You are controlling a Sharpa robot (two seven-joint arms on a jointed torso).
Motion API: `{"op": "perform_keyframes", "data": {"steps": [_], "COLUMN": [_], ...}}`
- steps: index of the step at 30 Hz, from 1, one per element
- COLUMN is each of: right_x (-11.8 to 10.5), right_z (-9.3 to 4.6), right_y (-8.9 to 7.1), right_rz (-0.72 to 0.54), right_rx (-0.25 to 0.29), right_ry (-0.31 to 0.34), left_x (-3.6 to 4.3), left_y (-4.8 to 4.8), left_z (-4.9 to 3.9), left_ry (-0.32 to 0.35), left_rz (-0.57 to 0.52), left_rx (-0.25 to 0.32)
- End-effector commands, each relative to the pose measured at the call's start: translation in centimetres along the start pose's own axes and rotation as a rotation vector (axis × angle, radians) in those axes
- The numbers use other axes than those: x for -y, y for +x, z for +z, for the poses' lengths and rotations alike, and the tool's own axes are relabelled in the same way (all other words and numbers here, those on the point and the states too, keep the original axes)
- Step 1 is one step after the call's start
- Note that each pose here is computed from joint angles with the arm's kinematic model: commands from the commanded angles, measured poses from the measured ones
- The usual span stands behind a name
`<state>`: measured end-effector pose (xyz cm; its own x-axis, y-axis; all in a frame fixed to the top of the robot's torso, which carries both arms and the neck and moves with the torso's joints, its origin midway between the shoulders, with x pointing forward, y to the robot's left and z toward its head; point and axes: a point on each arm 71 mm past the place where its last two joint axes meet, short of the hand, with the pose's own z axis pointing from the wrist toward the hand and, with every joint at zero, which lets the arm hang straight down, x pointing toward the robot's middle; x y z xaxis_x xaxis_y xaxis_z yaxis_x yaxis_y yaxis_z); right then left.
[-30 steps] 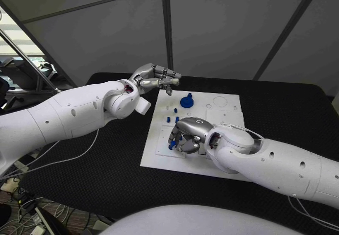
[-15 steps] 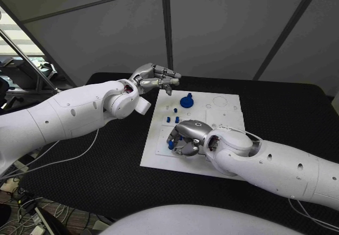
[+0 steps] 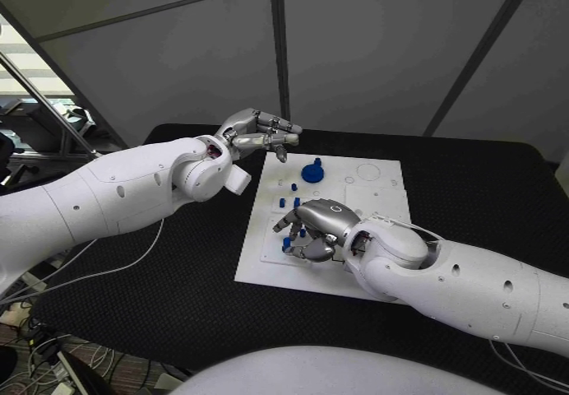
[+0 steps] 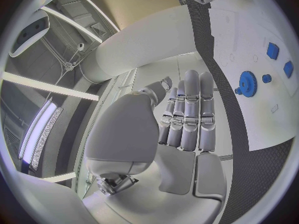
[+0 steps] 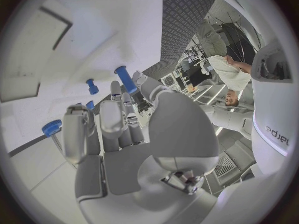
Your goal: Assemble the parts on the task board
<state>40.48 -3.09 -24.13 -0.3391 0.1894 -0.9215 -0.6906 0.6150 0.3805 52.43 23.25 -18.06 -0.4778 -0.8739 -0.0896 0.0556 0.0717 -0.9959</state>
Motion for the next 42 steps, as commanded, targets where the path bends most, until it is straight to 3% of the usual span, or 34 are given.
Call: {"op": "perform_keyframes", "data": {"steps": [1, 8, 12, 17, 18, 24, 32, 42], "right_x": [-0.4, 0.0, 1.0, 4.0, 5.1, 8.5, 10.4, 10.2], "right_z": [-0.6, -2.9, -4.6, -7.6, -8.7, -12.6, -15.5, -16.3], "right_y": [-1.0, -2.1, -3.9, -6.4, -6.9, -8.1, -7.7, -5.9], "right_rz": [0.027, 0.056, 0.090, 0.222, 0.260, 0.324, 0.270, 0.160], "right_rx": [0.134, 0.173, 0.193, 0.189, 0.187, 0.203, 0.160, 0.098], "right_ry": [-0.044, -0.045, 0.001, 0.166, 0.225, 0.438, 0.662, 0.752], "left_x": [0.10, 0.04, 0.01, -0.04, -0.04, 0.07, 0.11, -0.02], "left_y": [0.05, -0.09, -0.29, -0.57, -0.65, -0.70, -0.71, -0.69], "left_z": [0.02, -0.05, -0.17, -0.38, -0.46, -0.69, -1.00, -1.20], "left_ry": [0.001, -0.001, -0.002, -0.005, -0.006, -0.001, 0.008, 0.006], "left_rz": [-0.009, -0.007, -0.005, -0.002, -0.001, 0.003, -0.008, -0.013], "left_rx": [-0.010, -0.007, -0.003, 0.004, 0.007, 0.014, 0.028, 0.026]}}
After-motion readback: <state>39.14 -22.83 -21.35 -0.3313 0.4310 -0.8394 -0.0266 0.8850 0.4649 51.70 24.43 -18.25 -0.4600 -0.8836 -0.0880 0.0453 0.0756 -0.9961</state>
